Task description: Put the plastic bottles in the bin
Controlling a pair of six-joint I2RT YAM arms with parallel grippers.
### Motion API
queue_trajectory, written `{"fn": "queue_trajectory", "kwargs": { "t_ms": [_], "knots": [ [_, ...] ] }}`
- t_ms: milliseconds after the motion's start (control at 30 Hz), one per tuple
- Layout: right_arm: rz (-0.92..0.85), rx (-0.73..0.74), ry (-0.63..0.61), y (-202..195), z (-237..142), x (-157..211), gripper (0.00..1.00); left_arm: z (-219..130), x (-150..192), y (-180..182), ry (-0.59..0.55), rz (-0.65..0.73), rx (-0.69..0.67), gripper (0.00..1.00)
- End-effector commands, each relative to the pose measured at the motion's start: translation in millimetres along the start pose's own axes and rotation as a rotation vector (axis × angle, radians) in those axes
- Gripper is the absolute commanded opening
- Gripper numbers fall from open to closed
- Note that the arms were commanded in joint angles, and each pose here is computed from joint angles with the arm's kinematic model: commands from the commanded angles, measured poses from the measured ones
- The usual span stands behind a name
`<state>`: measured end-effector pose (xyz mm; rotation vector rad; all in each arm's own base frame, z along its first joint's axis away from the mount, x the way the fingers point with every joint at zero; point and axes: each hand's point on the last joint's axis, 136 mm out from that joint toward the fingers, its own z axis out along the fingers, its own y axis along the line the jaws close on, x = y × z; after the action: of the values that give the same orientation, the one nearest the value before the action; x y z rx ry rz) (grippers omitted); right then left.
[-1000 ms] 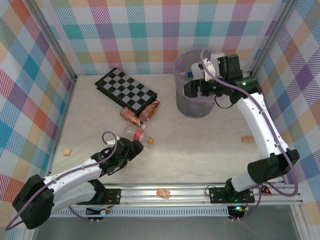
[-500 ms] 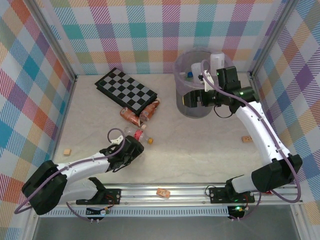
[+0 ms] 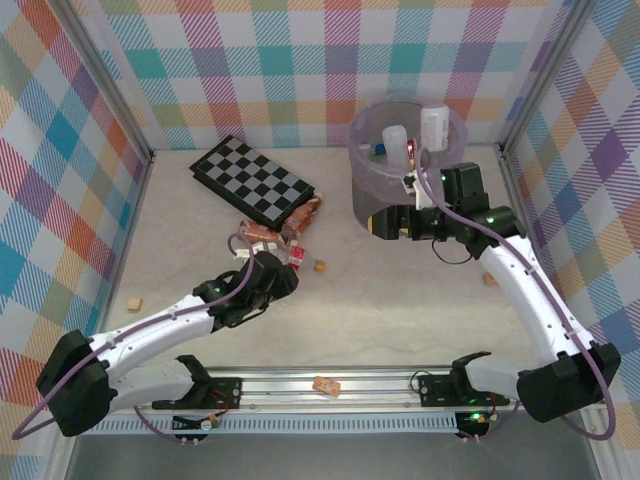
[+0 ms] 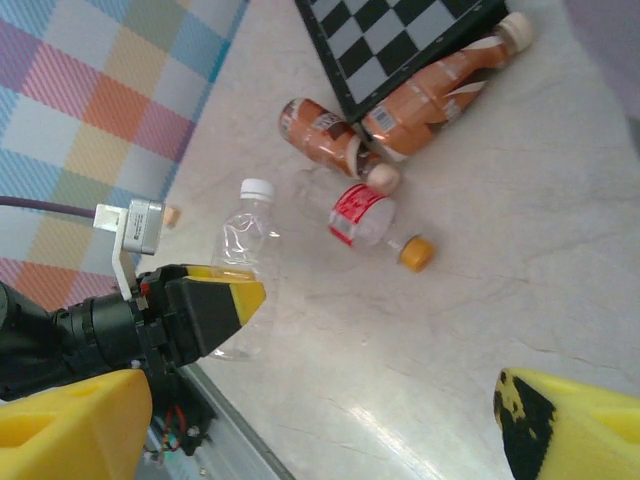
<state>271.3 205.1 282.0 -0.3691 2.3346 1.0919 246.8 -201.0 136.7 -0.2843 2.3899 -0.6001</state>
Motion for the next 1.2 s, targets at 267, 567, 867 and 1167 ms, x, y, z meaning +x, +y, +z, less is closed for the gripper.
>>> {"fn": "queue_trajectory", "kwargs": {
  "t_ms": [267,567,867,1167],
  "knots": [
    [0.052,-0.185,0.042,39,51,4,0.88,-45,-8,-74,-0.034,0.283,0.401,0.48],
    [0.078,-0.342,0.114,74,96,9,0.87,-67,-7,-119,-0.050,0.359,0.651,0.47],
    [0.114,-0.372,0.169,77,118,18,0.71,-63,-14,-129,-0.076,0.376,0.666,0.46],
    [0.090,-0.284,0.131,71,112,9,0.49,-58,-24,-117,-0.127,0.358,0.587,0.52]
  ]
}}
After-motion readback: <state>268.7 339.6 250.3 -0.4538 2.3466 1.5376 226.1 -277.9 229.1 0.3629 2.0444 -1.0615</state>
